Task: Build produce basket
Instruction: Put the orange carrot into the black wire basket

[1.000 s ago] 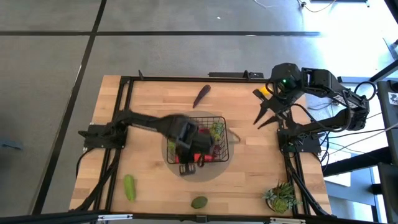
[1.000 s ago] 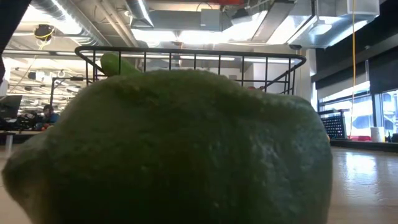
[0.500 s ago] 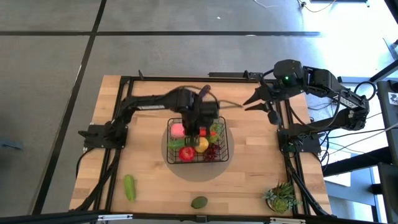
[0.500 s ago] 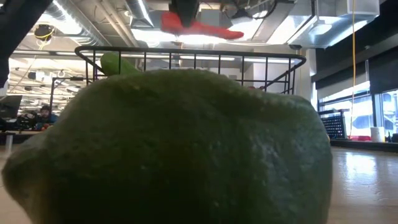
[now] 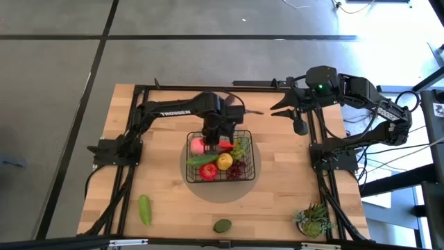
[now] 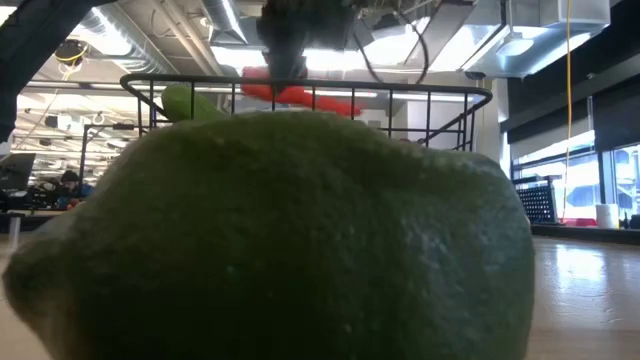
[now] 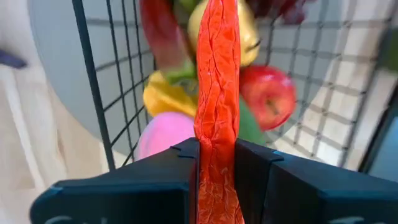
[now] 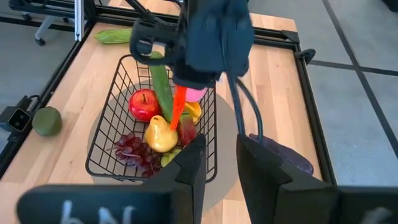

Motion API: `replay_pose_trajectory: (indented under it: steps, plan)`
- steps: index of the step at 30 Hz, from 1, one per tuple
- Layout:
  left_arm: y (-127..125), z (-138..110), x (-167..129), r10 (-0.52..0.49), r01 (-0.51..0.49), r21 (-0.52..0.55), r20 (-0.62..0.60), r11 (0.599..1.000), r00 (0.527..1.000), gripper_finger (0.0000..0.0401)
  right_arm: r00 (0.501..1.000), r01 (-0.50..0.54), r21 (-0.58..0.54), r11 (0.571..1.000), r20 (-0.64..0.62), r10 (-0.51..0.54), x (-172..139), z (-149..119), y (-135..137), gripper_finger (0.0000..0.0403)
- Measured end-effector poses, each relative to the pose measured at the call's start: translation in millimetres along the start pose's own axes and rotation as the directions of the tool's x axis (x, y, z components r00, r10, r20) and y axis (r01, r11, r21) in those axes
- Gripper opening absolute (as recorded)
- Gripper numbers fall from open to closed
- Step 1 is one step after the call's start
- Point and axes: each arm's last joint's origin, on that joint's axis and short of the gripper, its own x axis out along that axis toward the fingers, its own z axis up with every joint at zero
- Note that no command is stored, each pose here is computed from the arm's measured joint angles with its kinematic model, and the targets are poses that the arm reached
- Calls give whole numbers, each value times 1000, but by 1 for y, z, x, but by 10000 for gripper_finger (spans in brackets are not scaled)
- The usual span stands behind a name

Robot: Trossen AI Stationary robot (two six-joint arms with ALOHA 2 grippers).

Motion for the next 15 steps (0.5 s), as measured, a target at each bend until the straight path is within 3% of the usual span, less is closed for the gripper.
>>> replay_pose_trajectory:
  steps: [4,8,15]
  plan:
    - [4,-3,18,17,-17,0,-74,1000,997,42,1000,0,3,1000,0,0,0,0,0,84]
    - [9,-6,32,115,-114,8,-124,993,986,42,1000,1,8,1000,0,-1,0,0,0,84]
    - [14,1,44,135,-135,7,-66,991,989,42,1000,1,22,1000,1,-1,0,0,0,84]
